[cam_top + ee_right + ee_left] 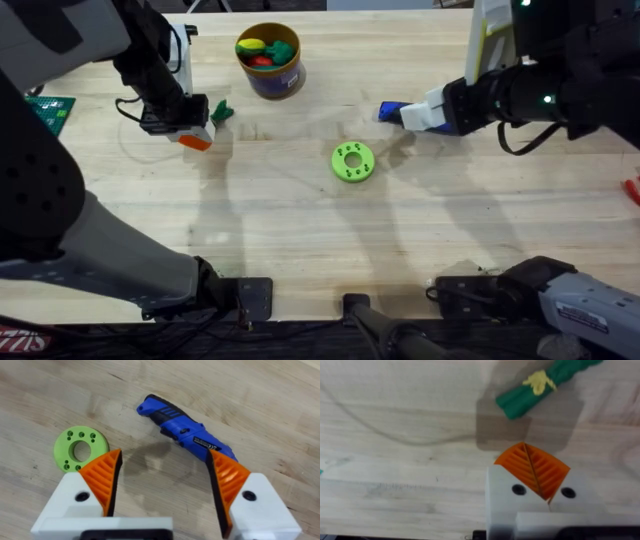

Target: Pick up the gripper from the table and insert it into the empty holder that is missing its gripper. Then pick up a screw, insert it into the mounting hole, and use the screwdriver to tighten it. Finally, clean up the table by picking up the vegetable and placing it into the bucket.

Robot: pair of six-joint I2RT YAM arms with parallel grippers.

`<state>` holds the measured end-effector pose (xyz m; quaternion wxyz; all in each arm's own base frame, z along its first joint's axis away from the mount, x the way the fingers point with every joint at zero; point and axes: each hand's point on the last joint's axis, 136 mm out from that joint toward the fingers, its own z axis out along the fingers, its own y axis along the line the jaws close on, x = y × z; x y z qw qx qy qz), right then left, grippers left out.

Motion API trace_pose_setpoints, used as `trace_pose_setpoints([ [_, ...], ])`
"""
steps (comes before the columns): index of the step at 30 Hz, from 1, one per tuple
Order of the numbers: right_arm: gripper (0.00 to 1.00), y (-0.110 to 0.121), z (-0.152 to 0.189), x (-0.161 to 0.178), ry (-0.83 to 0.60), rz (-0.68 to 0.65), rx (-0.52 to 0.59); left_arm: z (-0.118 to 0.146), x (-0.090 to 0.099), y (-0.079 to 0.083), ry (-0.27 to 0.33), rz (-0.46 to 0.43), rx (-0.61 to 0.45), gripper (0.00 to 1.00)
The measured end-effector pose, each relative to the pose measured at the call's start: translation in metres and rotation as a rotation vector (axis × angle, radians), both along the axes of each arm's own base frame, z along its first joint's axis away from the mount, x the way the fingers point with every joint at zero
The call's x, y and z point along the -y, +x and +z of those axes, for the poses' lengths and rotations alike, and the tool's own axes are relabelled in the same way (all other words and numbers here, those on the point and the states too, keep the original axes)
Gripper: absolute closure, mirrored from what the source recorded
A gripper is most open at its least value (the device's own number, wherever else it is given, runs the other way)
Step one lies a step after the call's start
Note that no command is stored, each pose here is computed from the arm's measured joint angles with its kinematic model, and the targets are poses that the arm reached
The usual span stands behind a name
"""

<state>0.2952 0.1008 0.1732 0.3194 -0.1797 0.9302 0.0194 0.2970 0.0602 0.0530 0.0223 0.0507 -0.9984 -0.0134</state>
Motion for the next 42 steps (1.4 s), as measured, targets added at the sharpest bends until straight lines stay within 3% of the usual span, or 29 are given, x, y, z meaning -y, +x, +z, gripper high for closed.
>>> trace_pose_setpoints([
  [9, 0.046, -0.002, -0.003, 0.001, -0.003, -0.004, -0.015, -0.003, 0.01, 0.001, -0.06, 0.01, -0.012, 0.971],
  [15, 0.046, -0.002, -0.002, 0.001, -0.003, -0.004, -0.015, -0.002, 0.01, 0.019, -0.068, 0.0, 0.062, 0.971],
  [21, 0.046, -0.002, -0.002, 0.001, -0.003, -0.004, -0.014, 0.007, 0.012, 0.031, -0.085, -0.081, 0.106, 0.989],
  [26, 0.046, -0.002, -0.002, 0.001, -0.003, -0.004, -0.015, 0.031, 0.01, 0.054, -0.073, -0.209, 0.18, 0.984],
  [27, 0.046, -0.002, -0.002, 0.001, -0.003, -0.004, -0.015, 0.037, 0.009, 0.06, -0.067, -0.246, 0.2, 0.936],
  [29, 0.046, -0.002, -0.003, 0.001, -0.003, -0.004, -0.015, 0.046, 0.008, 0.069, -0.052, -0.327, 0.233, 0.722],
  [30, 0.046, -0.002, -0.002, 0.001, -0.003, -0.004, -0.015, 0.048, 0.007, 0.071, -0.046, -0.362, 0.244, 0.567],
  [31, 0.046, -0.002, -0.002, 0.001, -0.003, -0.004, -0.015, 0.049, 0.007, 0.072, -0.037, -0.465, 0.244, 0.096],
  [33, 0.046, -0.002, -0.002, 0.001, -0.003, -0.004, -0.014, 0.049, 0.007, 0.071, -0.034, -0.513, 0.242, 0.023],
  [42, 0.046, -0.002, -0.002, 0.001, -0.003, -0.004, -0.014, 0.047, 0.006, 0.076, -0.007, -0.697, 0.259, 0.014],
])
